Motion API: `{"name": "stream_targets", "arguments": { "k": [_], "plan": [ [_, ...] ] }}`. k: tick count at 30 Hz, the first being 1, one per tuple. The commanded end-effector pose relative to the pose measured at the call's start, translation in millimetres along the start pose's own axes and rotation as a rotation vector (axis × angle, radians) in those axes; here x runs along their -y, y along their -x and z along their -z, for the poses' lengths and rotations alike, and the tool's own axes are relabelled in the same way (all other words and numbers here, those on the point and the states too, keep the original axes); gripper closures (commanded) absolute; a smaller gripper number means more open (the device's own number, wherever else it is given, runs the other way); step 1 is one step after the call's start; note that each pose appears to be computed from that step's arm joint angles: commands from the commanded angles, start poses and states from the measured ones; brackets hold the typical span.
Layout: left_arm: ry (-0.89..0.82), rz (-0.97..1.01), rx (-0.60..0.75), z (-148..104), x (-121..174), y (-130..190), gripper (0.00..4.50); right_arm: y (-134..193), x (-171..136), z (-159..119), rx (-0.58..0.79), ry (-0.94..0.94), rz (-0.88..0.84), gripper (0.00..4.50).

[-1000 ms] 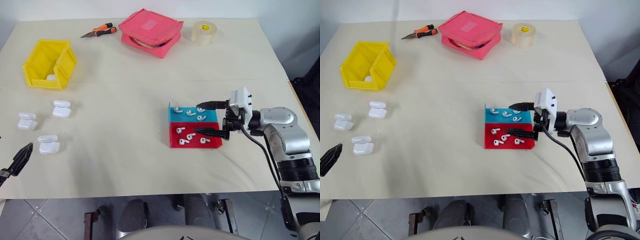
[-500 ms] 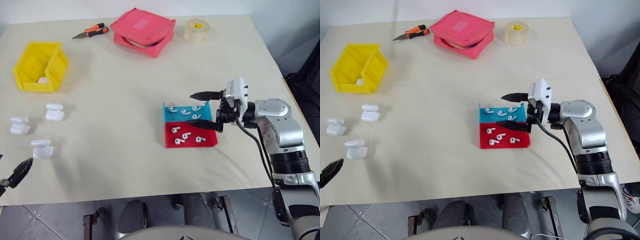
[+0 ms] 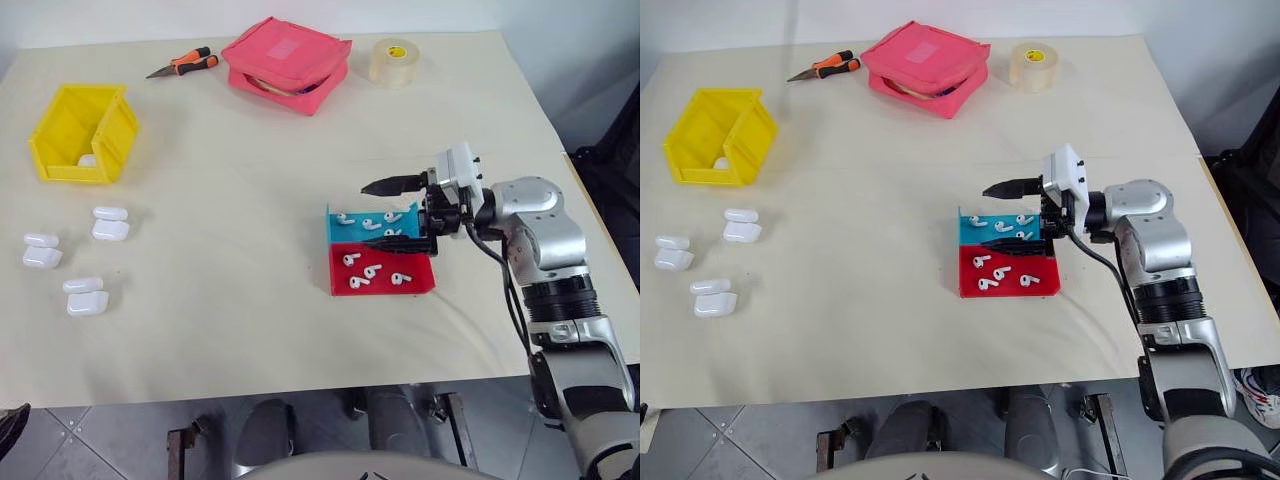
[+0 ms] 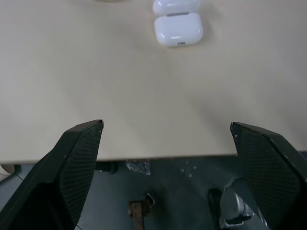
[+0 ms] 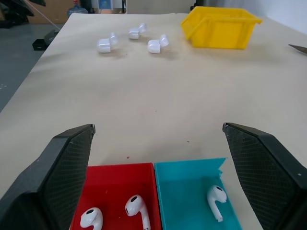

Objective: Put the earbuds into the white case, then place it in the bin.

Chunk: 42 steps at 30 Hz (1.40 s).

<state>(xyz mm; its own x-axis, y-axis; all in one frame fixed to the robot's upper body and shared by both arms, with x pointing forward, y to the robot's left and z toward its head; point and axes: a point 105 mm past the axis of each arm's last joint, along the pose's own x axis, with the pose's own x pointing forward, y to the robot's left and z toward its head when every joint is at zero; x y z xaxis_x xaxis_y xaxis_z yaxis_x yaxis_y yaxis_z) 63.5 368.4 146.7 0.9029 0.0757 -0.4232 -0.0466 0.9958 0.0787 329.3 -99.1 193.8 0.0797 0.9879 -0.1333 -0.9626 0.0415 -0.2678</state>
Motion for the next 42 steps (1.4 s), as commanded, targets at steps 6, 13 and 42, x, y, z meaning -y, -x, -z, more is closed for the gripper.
{"name": "stream_targets", "arguments": {
  "k": [6, 13, 42],
  "plan": [
    [0.018, -0.094, -0.113, -20, -2, -41, 0.0, -13, -1, -6, 0.023, 0.04, -0.047, 0.03],
    [0.05, -0.125, -0.293, -38, -4, -79, 0.0, -16, -4, -5, 0.031, 0.036, -0.066, 0.03],
    [0.205, -0.118, -0.454, -47, 0, -137, 0.0, -16, -7, -1, 0.026, 0.027, -0.064, 0.03]
  ]
}}
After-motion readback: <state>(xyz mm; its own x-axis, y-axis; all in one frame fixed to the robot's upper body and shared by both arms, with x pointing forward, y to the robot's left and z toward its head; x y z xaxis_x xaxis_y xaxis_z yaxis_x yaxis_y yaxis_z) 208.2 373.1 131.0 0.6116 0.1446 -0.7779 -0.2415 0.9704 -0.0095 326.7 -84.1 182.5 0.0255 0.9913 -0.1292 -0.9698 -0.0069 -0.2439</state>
